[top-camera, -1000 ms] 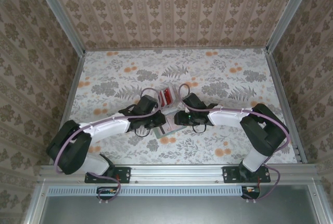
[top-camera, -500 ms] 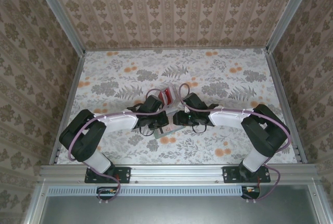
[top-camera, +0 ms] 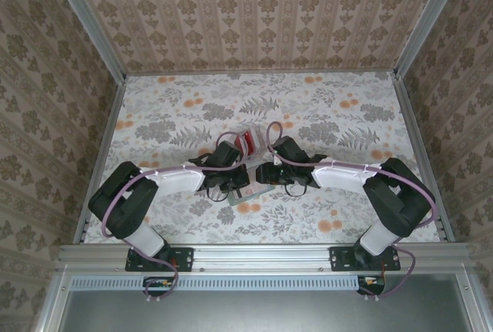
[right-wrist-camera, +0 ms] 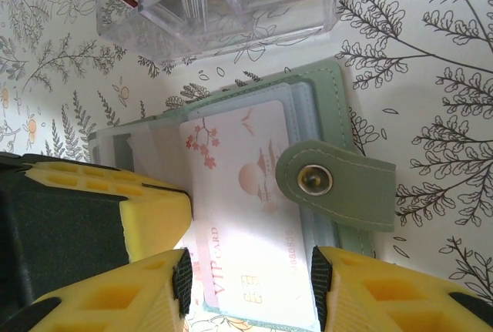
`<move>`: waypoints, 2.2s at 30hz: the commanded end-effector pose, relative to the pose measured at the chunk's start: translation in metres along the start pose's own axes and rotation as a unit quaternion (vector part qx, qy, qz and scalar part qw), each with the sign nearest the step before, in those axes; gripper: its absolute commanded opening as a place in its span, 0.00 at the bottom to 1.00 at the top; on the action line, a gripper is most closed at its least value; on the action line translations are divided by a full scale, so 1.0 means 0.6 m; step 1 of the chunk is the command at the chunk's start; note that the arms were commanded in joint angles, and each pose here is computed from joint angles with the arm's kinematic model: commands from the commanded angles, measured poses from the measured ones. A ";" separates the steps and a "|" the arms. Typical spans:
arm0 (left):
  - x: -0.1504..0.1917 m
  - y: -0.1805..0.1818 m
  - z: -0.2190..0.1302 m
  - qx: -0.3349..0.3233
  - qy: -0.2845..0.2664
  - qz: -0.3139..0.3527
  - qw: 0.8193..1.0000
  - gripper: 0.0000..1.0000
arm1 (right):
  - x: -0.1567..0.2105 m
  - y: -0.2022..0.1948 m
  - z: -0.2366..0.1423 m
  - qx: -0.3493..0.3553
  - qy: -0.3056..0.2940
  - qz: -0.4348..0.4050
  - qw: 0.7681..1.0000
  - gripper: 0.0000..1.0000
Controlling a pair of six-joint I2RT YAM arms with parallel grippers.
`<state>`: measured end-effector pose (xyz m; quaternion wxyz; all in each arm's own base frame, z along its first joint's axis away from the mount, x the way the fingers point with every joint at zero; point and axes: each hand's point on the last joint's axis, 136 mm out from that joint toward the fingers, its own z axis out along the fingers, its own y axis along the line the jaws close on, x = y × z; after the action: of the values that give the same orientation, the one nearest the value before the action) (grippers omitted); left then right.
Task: Put the credit cards into the card holder
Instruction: Flip over the card slot on the card holder.
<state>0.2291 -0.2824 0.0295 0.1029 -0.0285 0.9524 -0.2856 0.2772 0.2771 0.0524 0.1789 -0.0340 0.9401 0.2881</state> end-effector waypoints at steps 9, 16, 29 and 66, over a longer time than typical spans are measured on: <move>0.010 0.022 0.009 -0.027 0.010 -0.005 1.000 0.00 | 0.025 -0.033 0.035 0.028 0.034 0.005 0.999 0.47; 0.011 0.025 0.012 -0.031 0.011 -0.004 0.999 0.00 | 0.027 -0.027 0.037 0.020 0.040 0.003 0.999 0.47; 0.015 0.020 0.022 -0.029 0.018 -0.001 0.999 0.00 | 0.011 0.053 0.035 -0.106 0.033 0.043 0.993 0.48; 0.000 0.012 -0.005 -0.033 -0.001 0.009 0.999 0.00 | 0.007 0.089 0.020 -0.102 0.055 0.003 0.993 0.49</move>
<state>0.2314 -0.2801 0.0281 0.1067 -0.0315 0.9554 -0.2734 0.2745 0.3099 0.0660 0.1384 -0.0424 0.9230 0.3565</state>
